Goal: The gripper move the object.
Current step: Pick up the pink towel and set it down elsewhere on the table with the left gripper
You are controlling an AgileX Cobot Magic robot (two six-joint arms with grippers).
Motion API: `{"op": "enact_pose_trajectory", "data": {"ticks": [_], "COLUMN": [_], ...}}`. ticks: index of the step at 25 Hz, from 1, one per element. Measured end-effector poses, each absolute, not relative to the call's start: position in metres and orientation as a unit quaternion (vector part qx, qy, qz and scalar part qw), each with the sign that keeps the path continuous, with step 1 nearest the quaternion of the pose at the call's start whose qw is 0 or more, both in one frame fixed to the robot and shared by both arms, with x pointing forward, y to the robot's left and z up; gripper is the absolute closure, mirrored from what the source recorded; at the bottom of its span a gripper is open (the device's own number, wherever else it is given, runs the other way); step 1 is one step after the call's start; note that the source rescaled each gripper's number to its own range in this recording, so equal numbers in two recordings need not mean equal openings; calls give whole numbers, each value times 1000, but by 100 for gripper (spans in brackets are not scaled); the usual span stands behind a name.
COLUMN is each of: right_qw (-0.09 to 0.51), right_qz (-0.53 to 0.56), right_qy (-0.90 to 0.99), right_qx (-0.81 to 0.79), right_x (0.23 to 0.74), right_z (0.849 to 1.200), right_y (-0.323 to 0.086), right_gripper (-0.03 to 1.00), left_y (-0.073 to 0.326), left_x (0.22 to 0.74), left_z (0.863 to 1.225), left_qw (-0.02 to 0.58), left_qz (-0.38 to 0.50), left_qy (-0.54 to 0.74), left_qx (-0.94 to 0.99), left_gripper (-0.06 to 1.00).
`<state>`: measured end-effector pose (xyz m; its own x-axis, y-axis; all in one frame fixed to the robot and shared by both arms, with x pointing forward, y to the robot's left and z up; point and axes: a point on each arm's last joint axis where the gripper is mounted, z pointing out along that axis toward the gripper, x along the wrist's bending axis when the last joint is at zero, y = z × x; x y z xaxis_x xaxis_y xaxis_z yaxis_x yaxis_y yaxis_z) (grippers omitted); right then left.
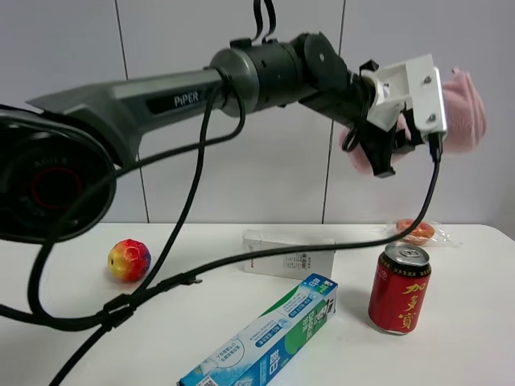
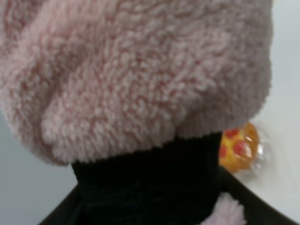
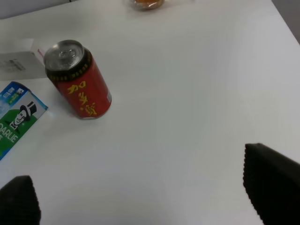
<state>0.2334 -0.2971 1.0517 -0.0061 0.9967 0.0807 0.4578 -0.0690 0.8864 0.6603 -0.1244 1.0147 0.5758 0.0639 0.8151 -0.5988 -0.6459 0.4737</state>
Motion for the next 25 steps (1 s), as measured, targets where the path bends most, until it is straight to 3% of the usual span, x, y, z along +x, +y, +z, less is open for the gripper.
{"op": "enact_pose_trajectory", "data": {"ticks": [9, 25], "right_qw": [342, 342], "right_qz": [393, 393], "right_qy": [590, 590], "right_qx": [616, 616], "right_x": [233, 233], "right_z": [1052, 1052], "right_y": [-297, -297], "right_gripper": [-3, -3], "left_y": [-128, -131], "left_x": [670, 669], "left_z": [952, 929], "left_qw": [350, 357], "left_qz": [414, 384], "left_qy": [-210, -205], "left_qx": [813, 827], "left_gripper": [94, 94]}}
